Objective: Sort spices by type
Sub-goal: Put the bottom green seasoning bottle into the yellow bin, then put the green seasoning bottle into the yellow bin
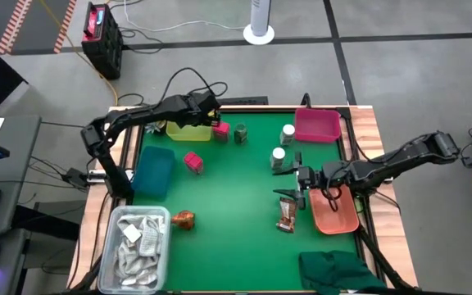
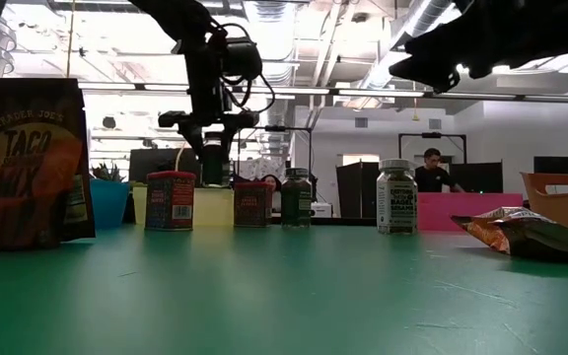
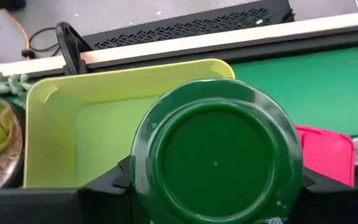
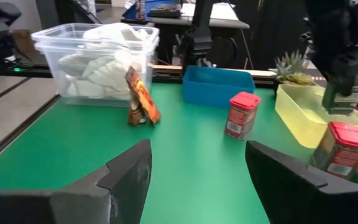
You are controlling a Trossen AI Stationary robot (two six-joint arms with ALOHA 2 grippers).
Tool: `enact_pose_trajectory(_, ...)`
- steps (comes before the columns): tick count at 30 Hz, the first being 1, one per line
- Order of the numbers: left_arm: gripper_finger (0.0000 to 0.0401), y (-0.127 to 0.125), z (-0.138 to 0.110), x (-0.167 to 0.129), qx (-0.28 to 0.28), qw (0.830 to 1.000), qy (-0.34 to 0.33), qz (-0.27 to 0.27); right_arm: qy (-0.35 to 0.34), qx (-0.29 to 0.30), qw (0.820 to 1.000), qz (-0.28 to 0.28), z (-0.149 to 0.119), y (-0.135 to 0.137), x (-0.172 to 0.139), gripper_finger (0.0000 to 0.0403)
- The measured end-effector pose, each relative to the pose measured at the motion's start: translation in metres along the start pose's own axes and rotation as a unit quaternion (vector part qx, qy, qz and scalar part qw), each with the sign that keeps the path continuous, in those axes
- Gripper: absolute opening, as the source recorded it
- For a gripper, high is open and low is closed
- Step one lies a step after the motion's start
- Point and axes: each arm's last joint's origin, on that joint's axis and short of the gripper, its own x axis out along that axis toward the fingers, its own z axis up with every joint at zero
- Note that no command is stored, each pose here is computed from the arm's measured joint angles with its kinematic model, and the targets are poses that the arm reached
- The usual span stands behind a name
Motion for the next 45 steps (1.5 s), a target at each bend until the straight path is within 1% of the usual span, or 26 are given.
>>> enact_pose_trajectory(3,0.0201,-0.004,-0.005,0.003,-0.007,1.0,0.0,0.008,0.001,-0.002,1.0,0.003,0.0,0.001,0.0,0.0286)
enact_pose_trajectory(5,0.0201,-0.012,-0.012,0.007,-0.002,1.0,-0.007,0.014,0.005,-0.003,1.0,0.004,-0.001,0.001,0.0,0.0286)
enact_pose_trajectory(8,0.0201,-0.015,-0.021,0.012,0.014,0.999,-0.003,0.029,0.022,-0.006,1.0,0.005,-0.004,0.002,0.0,0.0286)
enact_pose_trajectory(11,0.0201,-0.013,-0.02,0.017,0.007,0.999,-0.008,0.044,0.038,-0.01,0.999,0.012,-0.007,0.004,-0.001,0.0286)
enact_pose_trajectory(15,0.0201,-0.01,-0.017,0.025,-0.003,0.999,0.005,0.046,0.049,-0.015,0.998,0.024,-0.01,0.009,-0.002,0.0286)
enact_pose_trajectory(19,0.0201,-0.013,-0.022,0.039,0.005,0.998,0.032,0.049,0.049,-0.019,0.998,0.043,-0.01,0.016,-0.004,0.0286)
enact_pose_trajectory(24,0.0202,-0.016,-0.028,0.053,0.018,0.997,0.049,0.059,0.047,-0.023,0.997,0.063,-0.009,0.024,-0.006,0.0286)
enact_pose_trajectory(28,0.0219,-0.016,-0.027,0.05,0.017,0.997,0.038,0.061,0.046,-0.025,0.996,0.07,-0.009,0.027,-0.007,0.0286)
enact_pose_trajectory(35,0.0277,-0.016,-0.027,0.049,0.032,0.997,0.035,0.063,0.043,-0.024,0.996,0.07,-0.009,0.027,-0.007,0.0286)
enact_pose_trajectory(38,0.0294,-0.016,-0.026,0.048,0.045,0.996,0.036,0.064,0.041,-0.023,0.996,0.07,-0.008,0.027,-0.007,0.0286)
enact_pose_trajectory(41,0.0297,-0.014,-0.02,0.038,0.059,0.996,0.02,0.06,0.041,-0.023,0.996,0.07,-0.008,0.027,-0.007,0.0286)
enact_pose_trajectory(45,0.0296,-0.011,-0.007,0.012,0.073,0.996,-0.021,0.049,0.042,-0.023,0.997,0.066,-0.009,0.025,-0.007,0.0286)
